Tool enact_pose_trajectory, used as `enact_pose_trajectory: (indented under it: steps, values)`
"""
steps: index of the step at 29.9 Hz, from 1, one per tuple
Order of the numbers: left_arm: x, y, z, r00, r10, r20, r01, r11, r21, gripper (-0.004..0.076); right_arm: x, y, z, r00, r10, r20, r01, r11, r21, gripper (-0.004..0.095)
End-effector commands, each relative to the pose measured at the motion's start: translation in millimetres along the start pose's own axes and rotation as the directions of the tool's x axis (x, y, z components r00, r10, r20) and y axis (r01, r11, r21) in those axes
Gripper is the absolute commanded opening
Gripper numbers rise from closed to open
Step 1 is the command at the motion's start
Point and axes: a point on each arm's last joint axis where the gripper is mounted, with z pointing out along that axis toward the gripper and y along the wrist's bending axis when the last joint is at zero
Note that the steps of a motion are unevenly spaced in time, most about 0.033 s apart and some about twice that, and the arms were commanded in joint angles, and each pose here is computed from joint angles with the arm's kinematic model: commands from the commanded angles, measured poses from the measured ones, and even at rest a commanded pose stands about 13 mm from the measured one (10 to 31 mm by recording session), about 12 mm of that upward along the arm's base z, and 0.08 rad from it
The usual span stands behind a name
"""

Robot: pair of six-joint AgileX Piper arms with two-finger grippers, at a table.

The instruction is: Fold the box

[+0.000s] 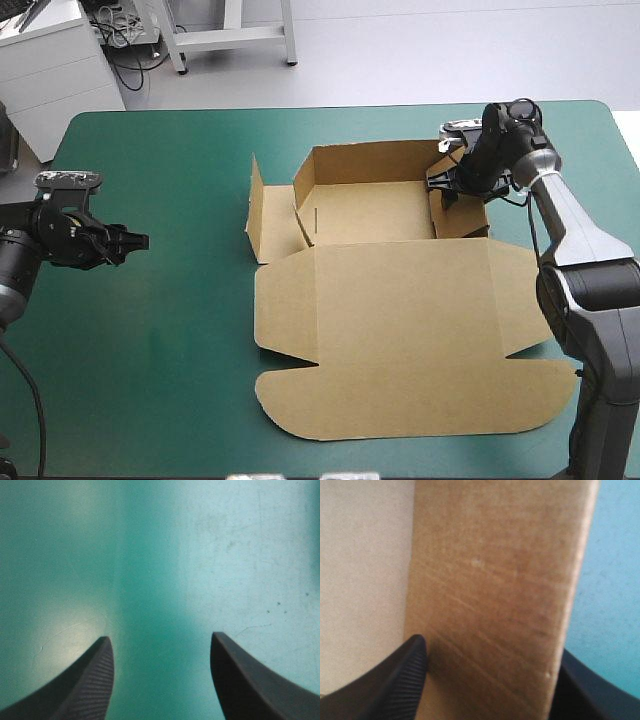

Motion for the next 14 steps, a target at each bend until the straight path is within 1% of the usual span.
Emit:
enact_pose_trajectory:
  steps: [1, 2, 4, 5, 10, 14]
  values:
    - [-7.5, 0.8, -17.0, 0.995, -0.007, 0.095, 0.007, 1.0, -0.002, 0.0406, -4.4, -2.7, -35.5, 0.994, -0.004, 0.108, 0.002, 1.0, 0.02, 0.0315]
    - [-7.5, 0.8, -17.0, 0.995, -0.007, 0.095, 0.007, 1.0, -0.002, 0.0406, -4.4, -2.9, -35.5, 0.994, -0.005, 0.108, 0.003, 1.0, 0.022, 0.0231]
    - [-7.5, 0.8, -17.0, 0.995, -0.007, 0.095, 0.007, 1.0, -0.002, 0.0406, -4.0, -3.3, -35.4, 0.994, -0.021, 0.103, 0.019, 0.999, 0.028, 0.0024]
    - [-7.5, 0.8, -17.0, 0.995, -0.007, 0.095, 0.007, 1.0, -0.002, 0.0406, -3.6, -3.6, -35.4, 0.995, -0.028, 0.099, 0.025, 0.999, 0.033, -0.0019]
    - [-7.5, 0.8, -17.0, 0.995, -0.007, 0.095, 0.007, 1.0, -0.002, 0.0406, -4.4, -3.9, -36.9, 0.994, -0.019, 0.104, 0.015, 0.999, 0.036, -0.0013]
    - [-7.5, 0.8, -17.0, 0.995, -0.007, 0.095, 0.007, 1.0, -0.002, 0.0405, -8.5, -1.0, -44.9, 0.99, -0.008, 0.139, 0.007, 1.0, 0.006, -0.0013]
